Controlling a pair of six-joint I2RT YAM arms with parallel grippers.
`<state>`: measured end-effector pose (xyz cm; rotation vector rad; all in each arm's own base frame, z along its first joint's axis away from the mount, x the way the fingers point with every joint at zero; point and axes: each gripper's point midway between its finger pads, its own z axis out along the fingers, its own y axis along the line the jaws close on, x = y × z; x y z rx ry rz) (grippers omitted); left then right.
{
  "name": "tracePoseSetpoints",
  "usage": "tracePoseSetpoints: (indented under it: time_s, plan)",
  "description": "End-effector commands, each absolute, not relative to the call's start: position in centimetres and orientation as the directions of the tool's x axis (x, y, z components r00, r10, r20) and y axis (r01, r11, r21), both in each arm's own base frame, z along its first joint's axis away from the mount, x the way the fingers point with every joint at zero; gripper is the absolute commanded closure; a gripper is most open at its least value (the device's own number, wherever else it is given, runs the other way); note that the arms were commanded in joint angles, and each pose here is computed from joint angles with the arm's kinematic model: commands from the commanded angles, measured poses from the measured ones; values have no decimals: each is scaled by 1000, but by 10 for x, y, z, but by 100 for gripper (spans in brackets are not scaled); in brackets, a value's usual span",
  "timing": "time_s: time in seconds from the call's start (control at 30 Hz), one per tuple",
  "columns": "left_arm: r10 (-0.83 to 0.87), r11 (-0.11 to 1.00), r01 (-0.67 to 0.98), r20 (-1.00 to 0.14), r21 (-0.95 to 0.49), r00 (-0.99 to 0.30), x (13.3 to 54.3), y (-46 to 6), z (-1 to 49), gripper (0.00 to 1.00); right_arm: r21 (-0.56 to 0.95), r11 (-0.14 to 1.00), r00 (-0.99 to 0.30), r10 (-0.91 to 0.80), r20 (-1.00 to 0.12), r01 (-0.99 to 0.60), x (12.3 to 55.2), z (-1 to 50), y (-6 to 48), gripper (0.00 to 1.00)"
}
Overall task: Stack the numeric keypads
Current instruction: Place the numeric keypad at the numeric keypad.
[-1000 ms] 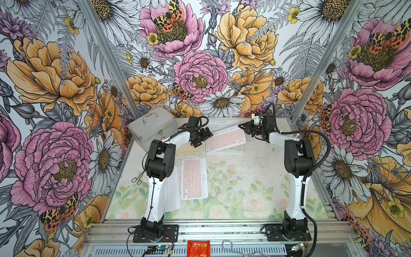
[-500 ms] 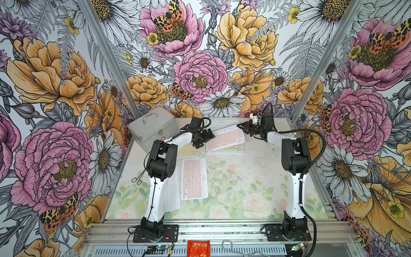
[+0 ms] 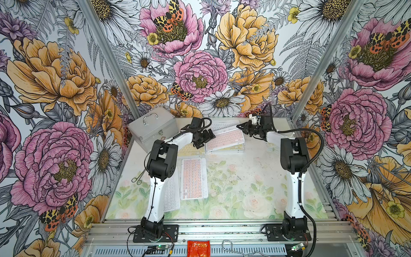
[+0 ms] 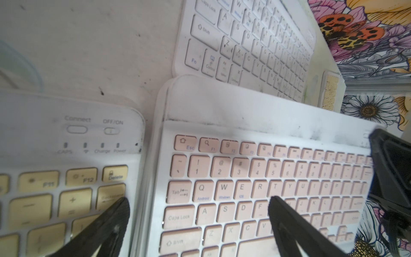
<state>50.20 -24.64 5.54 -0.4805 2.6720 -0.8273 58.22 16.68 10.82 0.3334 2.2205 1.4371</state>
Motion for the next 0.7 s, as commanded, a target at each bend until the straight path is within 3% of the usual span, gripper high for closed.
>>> tracePoseSetpoints:
  time_s: [0.0,0.67]
  plan:
    - [-392,788,-212,-205,-578,-897,508,-245,53,1,878,478,-860,434,-268,-33,583,89,165,82]
    - [-392,787,-215,-201,-578,-898,505,-244,54,1,833,554,-857,431,-283,4,586,73,154,59]
